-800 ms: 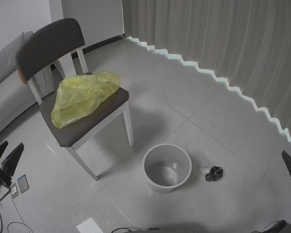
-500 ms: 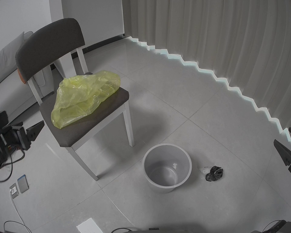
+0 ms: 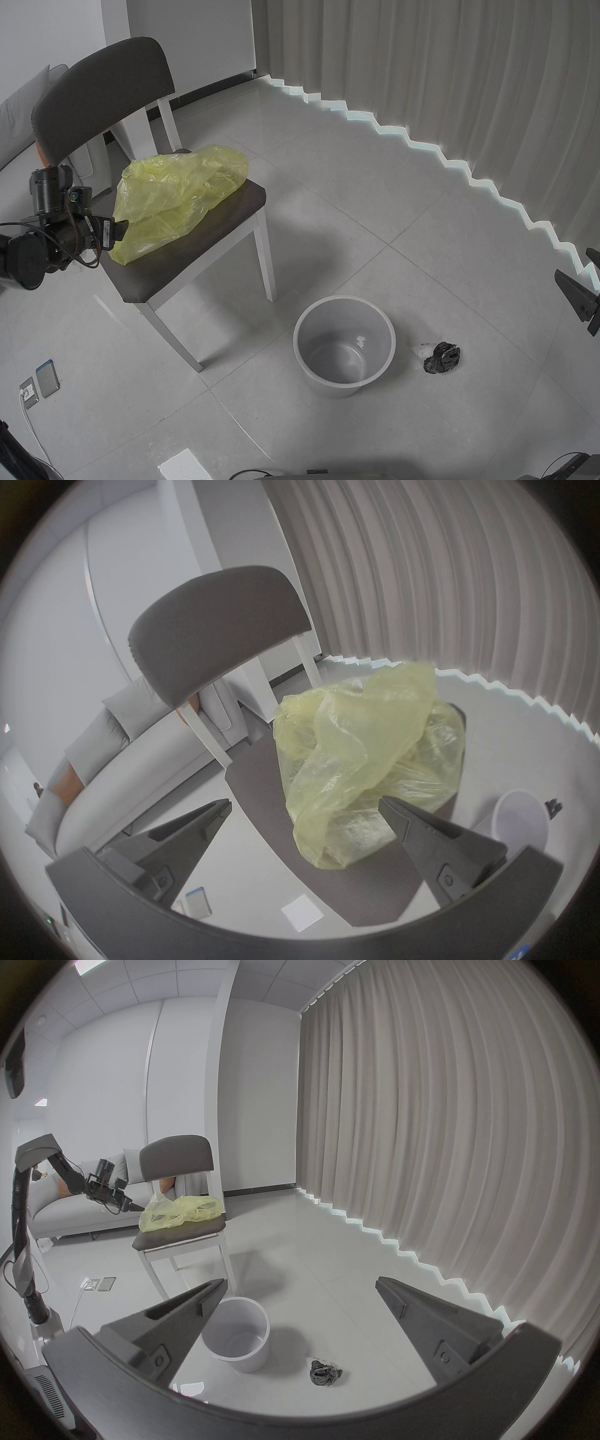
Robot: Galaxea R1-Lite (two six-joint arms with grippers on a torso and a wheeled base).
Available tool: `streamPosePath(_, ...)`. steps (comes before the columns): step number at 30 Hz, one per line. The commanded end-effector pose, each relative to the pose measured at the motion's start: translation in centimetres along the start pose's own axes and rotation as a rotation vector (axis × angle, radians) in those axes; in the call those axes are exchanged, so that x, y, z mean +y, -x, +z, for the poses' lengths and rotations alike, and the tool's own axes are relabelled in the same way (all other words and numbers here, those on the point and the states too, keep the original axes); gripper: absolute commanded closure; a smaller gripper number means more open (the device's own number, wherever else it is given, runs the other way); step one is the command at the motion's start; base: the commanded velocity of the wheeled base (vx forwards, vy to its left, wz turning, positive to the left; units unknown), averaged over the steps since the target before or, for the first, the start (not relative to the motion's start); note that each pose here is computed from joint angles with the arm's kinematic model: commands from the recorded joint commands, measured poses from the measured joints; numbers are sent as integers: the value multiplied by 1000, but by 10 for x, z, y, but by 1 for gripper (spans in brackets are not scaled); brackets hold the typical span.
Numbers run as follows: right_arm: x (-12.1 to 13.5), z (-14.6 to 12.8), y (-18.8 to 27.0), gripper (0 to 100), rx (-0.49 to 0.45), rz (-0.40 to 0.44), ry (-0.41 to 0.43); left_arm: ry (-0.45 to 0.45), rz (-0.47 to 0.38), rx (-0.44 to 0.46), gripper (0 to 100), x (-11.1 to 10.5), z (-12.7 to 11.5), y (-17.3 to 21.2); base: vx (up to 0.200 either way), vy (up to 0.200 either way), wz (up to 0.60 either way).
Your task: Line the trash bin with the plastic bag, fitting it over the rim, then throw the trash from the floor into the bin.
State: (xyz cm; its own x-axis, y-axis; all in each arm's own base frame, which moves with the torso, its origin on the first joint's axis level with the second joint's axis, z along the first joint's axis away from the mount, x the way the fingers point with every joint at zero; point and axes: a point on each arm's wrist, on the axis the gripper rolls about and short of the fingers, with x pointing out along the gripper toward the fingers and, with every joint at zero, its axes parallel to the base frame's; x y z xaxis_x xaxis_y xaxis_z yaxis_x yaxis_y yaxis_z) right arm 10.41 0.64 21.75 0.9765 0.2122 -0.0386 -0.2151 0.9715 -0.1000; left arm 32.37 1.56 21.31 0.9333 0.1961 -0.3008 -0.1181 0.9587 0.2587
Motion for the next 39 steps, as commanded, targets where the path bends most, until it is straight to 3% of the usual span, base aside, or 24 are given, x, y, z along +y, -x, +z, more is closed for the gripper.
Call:
streamPosePath(1,-1,2,-5,0,5,1,-1,-44,1,68,0,-7,-13,-36,0,0,0)
streamPosePath(8,-1,1,-6,0,9,3,-2,-73,7,79,0,-5,-18,-43,0,0,0)
streamPosePath(22,-1,-3,-9,0,30,7,-8,-62,26,30,0,-4,-4,-72,0,0,0)
streamPosePath(23,-1,-3,-9,0,30,7,-8,-62,25,30,100,-4,-4,-72,0,0,0)
streamPosePath(33,-2,-5,-13,0,49,11,-12,-51,15,19,100,-6,-2,-68,0,0,0)
streamPosePath(39,3,-5,-13,0,49,48,-11,-12,-117,-159,100,-41,37,1,0,0,0)
